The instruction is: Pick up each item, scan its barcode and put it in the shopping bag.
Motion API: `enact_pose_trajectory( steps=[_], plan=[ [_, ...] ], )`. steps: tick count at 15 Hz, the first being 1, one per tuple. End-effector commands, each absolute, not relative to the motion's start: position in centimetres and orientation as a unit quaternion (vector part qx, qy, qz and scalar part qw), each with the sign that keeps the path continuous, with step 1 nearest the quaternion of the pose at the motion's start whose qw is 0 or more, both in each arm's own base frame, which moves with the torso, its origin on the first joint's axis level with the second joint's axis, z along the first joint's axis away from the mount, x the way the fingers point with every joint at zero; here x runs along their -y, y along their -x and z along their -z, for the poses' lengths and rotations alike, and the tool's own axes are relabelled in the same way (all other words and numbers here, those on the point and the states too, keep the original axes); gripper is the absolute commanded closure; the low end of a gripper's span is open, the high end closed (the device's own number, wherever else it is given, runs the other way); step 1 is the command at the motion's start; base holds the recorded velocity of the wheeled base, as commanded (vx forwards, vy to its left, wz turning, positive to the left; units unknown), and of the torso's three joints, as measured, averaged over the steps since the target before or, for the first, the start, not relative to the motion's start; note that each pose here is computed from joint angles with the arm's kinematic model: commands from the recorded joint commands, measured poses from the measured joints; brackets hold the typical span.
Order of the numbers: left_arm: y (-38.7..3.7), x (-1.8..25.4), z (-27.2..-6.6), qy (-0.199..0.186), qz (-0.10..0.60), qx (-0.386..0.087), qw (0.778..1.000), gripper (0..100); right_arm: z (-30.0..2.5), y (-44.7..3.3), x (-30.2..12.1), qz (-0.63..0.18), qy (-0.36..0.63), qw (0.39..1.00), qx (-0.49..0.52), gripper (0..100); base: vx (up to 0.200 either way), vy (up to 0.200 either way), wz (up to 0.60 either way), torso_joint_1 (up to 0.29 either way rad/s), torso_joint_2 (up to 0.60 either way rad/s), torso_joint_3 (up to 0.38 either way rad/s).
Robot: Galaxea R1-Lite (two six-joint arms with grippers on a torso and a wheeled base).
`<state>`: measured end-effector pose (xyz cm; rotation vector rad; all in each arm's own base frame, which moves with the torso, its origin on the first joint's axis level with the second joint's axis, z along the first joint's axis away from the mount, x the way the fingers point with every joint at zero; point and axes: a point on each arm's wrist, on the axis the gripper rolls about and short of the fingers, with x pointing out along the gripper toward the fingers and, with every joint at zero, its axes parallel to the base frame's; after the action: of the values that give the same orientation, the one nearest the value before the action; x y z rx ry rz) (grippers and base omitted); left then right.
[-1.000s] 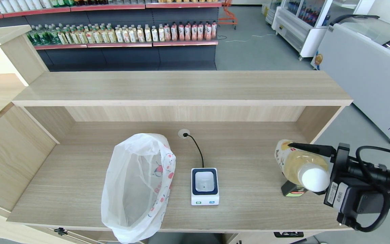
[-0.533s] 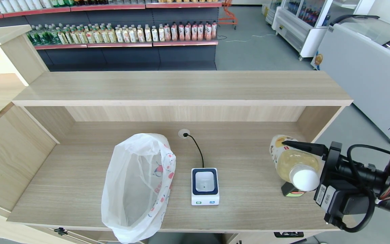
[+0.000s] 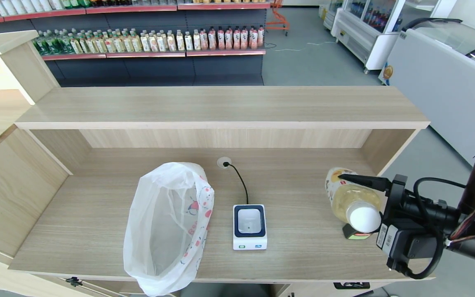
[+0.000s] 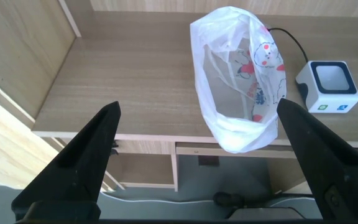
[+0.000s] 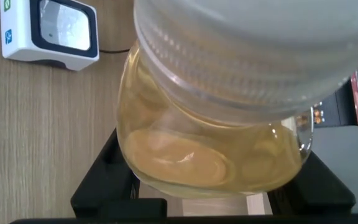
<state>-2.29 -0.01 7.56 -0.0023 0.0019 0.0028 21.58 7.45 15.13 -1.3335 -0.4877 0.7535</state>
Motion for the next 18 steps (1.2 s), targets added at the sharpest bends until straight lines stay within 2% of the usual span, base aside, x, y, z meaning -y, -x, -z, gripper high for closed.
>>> enact_pose_trajectory(
  steps=[1, 10, 14, 18],
  plan=[
    [2.3, 0.0, -7.6, 0.002, -0.002, -0.001, 1.0, 0, -14.7, -22.2, -7.7, -0.34, 0.597, 0.694, 0.217, 100, 0.0, 0.2, 0.0, -0.007, 0.0, 0.007],
    [2.3, 0.0, -7.6, 0.002, -0.002, -0.001, 1.0, 0, -13.4, -23.7, -8.3, -0.355, 0.566, 0.708, 0.227, 100, 0.0, 0.2, 0.0, 0.005, 0.01, 0.002],
    [2.3, 0.0, -7.6, 0.002, -0.002, -0.001, 1.0, 0, -12.2, -24.5, -7.3, -0.374, 0.516, 0.749, 0.183, 100, 0.0, 0.0, 0.0, 0.0, 0.0, 0.0],
    [2.3, 0.0, -7.6, 0.002, -0.002, -0.001, 1.0, 0, -10.3, -27.6, -5.9, -0.374, 0.489, 0.773, 0.152, 100, 0.0, 0.0, 0.0, 0.0, 0.0, 0.0]
  ],
)
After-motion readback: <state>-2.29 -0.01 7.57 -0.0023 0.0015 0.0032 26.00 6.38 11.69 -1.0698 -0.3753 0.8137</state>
